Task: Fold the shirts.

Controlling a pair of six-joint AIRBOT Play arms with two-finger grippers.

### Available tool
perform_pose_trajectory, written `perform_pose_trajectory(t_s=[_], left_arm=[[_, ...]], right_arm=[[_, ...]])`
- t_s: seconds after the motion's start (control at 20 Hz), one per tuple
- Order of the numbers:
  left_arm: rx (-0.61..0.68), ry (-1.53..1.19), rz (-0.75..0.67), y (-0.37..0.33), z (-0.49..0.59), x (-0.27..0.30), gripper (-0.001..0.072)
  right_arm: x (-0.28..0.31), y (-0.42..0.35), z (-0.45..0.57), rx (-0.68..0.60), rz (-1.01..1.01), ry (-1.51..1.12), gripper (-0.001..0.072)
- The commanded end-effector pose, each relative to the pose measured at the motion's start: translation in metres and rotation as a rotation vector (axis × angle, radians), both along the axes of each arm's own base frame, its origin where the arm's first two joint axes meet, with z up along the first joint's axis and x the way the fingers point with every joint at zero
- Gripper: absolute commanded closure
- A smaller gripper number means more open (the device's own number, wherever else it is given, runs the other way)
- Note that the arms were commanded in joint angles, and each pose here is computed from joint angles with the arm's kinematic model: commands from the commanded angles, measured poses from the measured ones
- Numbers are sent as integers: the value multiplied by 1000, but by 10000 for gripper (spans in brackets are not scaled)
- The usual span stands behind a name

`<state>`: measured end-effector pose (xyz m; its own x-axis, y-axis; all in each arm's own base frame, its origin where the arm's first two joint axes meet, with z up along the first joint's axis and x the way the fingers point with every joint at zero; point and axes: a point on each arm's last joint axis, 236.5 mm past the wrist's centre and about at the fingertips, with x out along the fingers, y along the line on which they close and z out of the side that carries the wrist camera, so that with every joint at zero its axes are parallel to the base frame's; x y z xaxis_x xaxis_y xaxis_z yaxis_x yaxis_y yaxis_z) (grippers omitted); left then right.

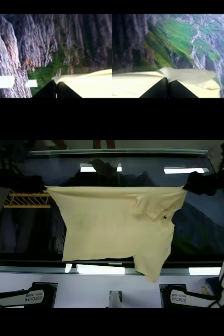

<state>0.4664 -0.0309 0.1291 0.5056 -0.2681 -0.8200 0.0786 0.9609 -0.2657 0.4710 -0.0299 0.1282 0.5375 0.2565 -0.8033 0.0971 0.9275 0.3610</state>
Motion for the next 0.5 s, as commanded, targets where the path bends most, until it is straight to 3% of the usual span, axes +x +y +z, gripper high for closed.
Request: perform_pose_trajectory(t_s=[0.0, 0.25, 0.45], left_arm=[[-31, 124, 40, 1, -90, 33, 680], [-123, 23, 164, 1, -120, 86, 679], [-176, 37, 194, -4, -145, 98, 678]], right_arm=[[63, 29, -81, 25, -78, 22, 693], [122, 29, -101, 29, -171, -145, 693], [118, 14, -120, -46, -166, -106, 693]])
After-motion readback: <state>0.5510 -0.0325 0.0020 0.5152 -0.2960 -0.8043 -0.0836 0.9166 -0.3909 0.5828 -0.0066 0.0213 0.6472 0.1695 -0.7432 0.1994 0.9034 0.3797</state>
